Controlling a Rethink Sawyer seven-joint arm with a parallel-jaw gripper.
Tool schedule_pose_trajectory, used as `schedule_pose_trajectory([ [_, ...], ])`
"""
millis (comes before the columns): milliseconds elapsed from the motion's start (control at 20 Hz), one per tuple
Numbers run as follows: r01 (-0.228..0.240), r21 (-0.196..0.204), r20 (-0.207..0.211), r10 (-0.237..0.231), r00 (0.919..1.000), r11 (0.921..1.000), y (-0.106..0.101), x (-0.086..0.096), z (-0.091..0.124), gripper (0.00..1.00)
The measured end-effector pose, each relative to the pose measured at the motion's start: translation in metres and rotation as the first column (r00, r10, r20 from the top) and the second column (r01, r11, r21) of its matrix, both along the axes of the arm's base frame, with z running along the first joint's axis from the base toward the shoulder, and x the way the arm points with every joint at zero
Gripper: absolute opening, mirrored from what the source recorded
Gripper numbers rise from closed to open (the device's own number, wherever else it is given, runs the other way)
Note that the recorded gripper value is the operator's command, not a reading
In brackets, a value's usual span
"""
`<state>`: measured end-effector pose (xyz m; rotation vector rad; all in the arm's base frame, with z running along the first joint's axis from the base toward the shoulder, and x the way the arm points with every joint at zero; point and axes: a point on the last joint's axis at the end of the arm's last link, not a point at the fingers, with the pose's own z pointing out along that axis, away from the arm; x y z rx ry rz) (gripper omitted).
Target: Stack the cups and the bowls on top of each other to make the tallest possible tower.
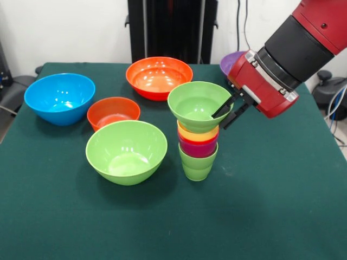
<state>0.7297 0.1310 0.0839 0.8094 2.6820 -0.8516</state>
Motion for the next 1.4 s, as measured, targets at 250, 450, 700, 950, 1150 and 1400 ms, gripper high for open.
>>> schedule_pose_trajectory([
  [250,0.000,0.000,0.000,0.000,1.0000,1.0000,0.0000,0.0000,0.0000,0.00],
  [450,0.000,0.000,0.000,0.000,1.0000,1.0000,0.0000,-0.0001,0.0000,0.00],
  [700,0.001,0.000,0.000,-0.001,1.0000,1.0000,-0.0004,-0.0004,0.0007,0.00],
  [950,0.005,0.001,0.000,-0.005,1.0000,1.0000,-0.0014,-0.0015,0.0025,0.00],
  [1150,0.007,0.000,-0.003,-0.007,1.0000,1.0000,-0.0022,-0.0027,0.0019,0.00],
  [1400,0.007,0.000,-0.003,-0.007,1.0000,1.0000,-0.0023,-0.0028,0.0018,0.00],
])
